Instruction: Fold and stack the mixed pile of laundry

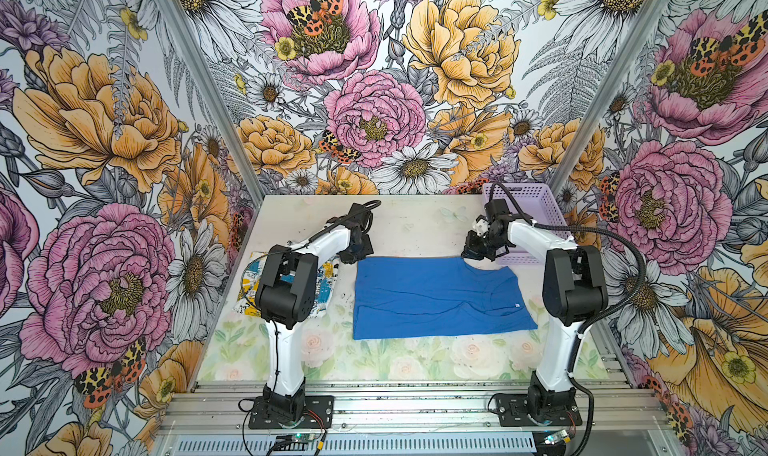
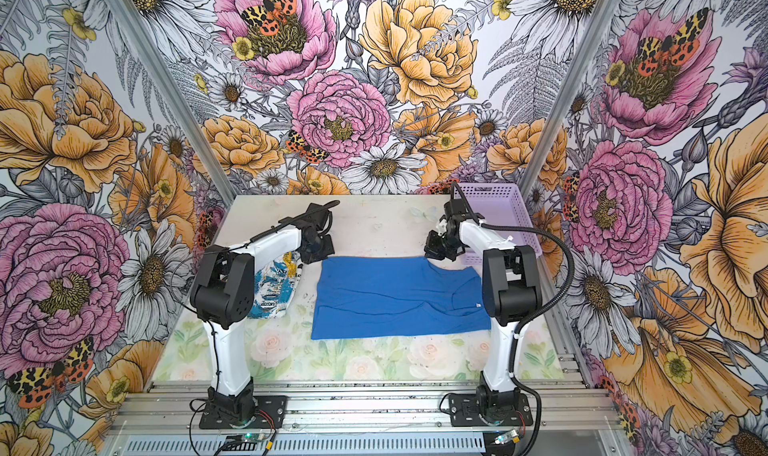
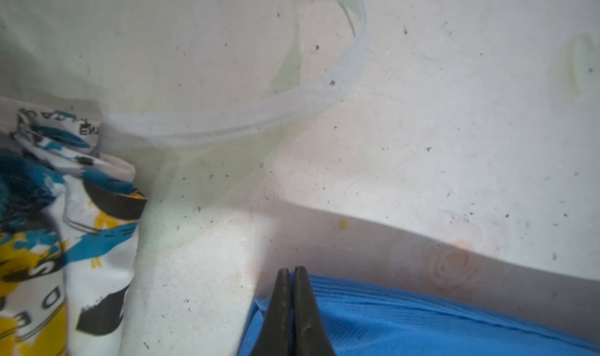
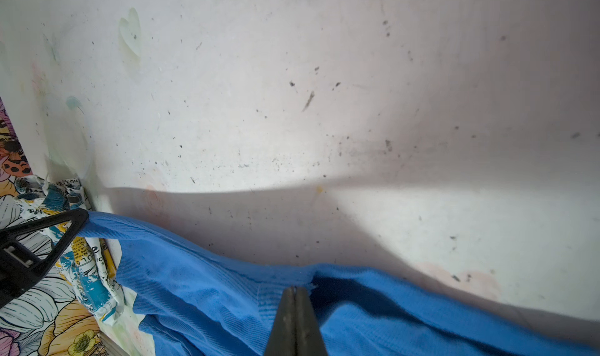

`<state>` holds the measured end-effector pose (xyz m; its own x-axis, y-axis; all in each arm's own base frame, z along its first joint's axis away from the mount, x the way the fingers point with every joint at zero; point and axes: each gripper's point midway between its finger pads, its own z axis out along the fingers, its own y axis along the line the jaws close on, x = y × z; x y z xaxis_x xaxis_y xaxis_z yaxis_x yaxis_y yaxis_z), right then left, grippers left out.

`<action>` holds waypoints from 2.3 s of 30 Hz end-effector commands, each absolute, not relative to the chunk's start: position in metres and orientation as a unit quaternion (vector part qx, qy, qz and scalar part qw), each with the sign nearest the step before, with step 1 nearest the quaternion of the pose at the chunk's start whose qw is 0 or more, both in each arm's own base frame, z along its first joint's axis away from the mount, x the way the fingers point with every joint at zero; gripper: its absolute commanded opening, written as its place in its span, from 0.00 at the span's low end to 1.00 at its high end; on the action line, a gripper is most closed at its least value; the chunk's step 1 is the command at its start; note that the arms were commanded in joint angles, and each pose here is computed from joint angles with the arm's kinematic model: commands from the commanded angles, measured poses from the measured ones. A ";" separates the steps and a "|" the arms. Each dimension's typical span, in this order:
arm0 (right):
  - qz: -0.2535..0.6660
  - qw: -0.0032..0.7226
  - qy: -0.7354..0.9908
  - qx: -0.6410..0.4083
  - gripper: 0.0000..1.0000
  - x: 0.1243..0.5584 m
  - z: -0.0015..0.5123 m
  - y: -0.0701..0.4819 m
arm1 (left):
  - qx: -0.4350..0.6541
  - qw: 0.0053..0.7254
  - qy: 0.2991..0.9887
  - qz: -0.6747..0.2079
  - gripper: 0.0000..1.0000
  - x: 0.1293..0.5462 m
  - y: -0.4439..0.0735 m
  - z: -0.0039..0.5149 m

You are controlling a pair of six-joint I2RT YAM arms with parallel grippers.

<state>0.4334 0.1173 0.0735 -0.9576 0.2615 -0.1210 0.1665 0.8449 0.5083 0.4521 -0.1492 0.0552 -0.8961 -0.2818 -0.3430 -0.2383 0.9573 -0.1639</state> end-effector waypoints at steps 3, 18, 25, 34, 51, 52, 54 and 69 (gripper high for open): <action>0.273 0.141 0.947 0.099 0.00 0.467 0.098 0.117 | -0.119 0.205 0.968 -0.083 0.00 0.485 -0.161 0.062; 0.269 0.117 0.951 0.093 0.00 0.443 0.085 0.120 | -0.140 0.204 0.966 -0.073 0.00 0.462 -0.148 0.058; 0.278 0.107 0.950 0.090 0.00 0.412 0.084 0.122 | -0.150 0.205 0.963 -0.087 0.00 0.437 -0.145 0.051; 0.290 0.094 0.948 0.094 0.00 0.376 0.086 0.123 | -0.145 0.201 0.964 -0.097 0.00 0.409 -0.146 0.055; 0.298 0.069 0.947 0.098 0.00 0.329 0.080 0.122 | -0.128 0.195 0.968 -0.093 0.00 0.368 -0.155 0.055; 0.297 0.072 0.947 0.098 0.00 0.328 0.081 0.122 | -0.128 0.194 0.968 -0.091 0.00 0.364 -0.154 0.053; 0.298 0.073 0.947 0.099 0.00 0.325 0.083 0.122 | -0.131 0.193 0.968 -0.089 0.00 0.360 -0.154 0.052; 0.294 0.065 0.949 0.095 0.00 0.300 0.076 0.120 | -0.122 0.197 0.970 -0.072 0.00 0.345 -0.154 0.050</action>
